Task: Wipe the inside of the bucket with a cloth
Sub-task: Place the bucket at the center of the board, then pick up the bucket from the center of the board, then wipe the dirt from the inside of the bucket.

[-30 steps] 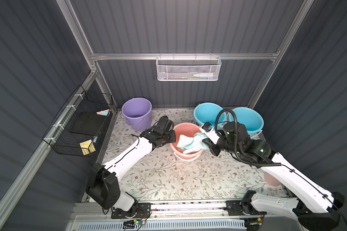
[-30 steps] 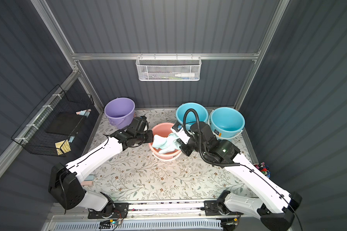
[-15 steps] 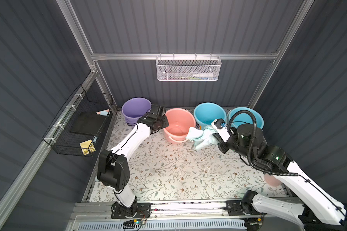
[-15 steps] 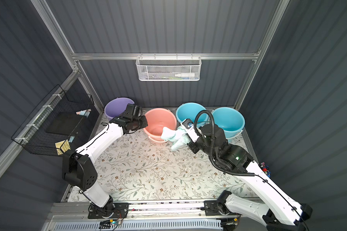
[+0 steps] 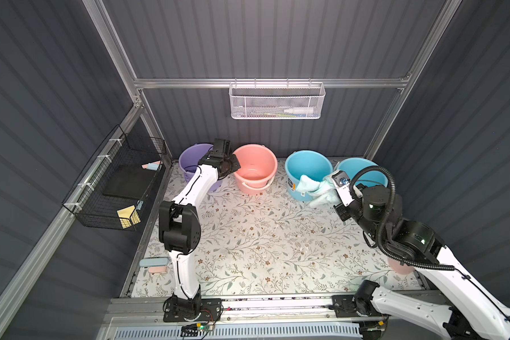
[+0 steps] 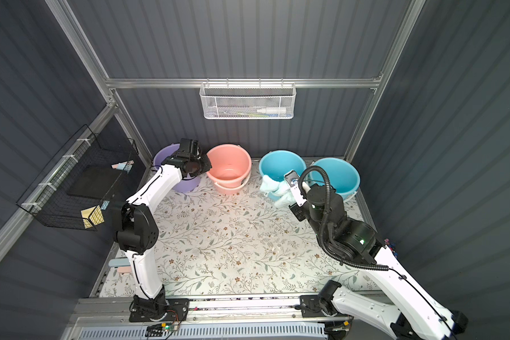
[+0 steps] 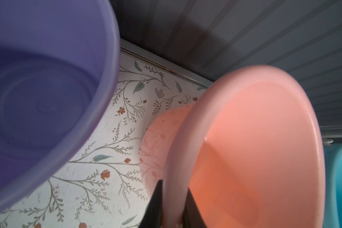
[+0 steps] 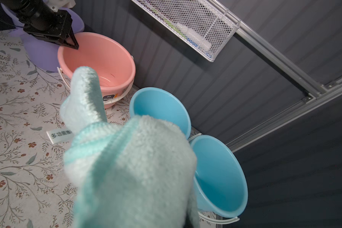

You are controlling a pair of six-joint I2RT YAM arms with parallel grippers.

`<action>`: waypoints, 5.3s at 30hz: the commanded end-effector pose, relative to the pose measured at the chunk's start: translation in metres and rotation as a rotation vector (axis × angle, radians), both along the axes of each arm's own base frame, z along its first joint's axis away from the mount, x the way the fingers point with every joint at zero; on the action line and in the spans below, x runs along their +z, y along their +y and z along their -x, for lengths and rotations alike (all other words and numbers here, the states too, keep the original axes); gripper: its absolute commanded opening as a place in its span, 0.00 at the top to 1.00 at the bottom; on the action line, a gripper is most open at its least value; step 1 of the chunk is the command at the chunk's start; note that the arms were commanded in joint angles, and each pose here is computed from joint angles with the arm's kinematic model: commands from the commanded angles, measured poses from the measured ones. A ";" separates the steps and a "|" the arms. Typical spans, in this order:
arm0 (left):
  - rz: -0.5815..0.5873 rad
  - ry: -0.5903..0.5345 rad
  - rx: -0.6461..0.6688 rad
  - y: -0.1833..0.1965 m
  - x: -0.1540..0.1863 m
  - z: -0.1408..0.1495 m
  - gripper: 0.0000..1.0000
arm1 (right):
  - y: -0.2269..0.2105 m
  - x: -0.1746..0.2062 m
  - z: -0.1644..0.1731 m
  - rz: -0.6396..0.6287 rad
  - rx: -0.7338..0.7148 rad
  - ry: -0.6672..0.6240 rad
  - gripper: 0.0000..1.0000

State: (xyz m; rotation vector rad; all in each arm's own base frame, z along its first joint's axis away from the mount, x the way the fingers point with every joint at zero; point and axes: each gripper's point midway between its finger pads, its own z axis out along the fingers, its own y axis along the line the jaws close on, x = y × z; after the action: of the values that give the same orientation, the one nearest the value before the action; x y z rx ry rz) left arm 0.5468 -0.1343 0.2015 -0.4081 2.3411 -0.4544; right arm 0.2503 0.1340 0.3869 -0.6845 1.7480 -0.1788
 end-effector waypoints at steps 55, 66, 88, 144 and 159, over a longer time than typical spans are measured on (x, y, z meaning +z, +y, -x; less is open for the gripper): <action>0.211 0.078 0.961 0.127 0.026 0.033 0.27 | 0.006 0.013 -0.003 -0.021 0.017 -0.041 1.00; 0.206 0.124 1.074 0.175 0.000 0.029 0.29 | -0.002 0.010 -0.001 -0.016 -0.005 -0.048 1.00; 0.210 0.179 1.077 0.175 -0.038 0.031 0.69 | -0.007 0.011 0.003 -0.014 -0.009 -0.054 1.00; 0.048 0.116 0.037 0.086 0.007 0.216 1.00 | 0.006 0.027 0.001 -0.029 0.039 -0.042 1.00; -0.158 0.124 -0.169 -0.023 0.013 0.217 1.00 | 0.032 0.033 -0.001 -0.282 0.020 0.175 1.00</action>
State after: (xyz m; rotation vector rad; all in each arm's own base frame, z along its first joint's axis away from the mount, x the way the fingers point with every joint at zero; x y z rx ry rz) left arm 0.3232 -0.1480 0.1976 -0.1824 2.5765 -0.3395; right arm 0.2567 0.1635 0.4266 -0.6078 1.7917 0.0327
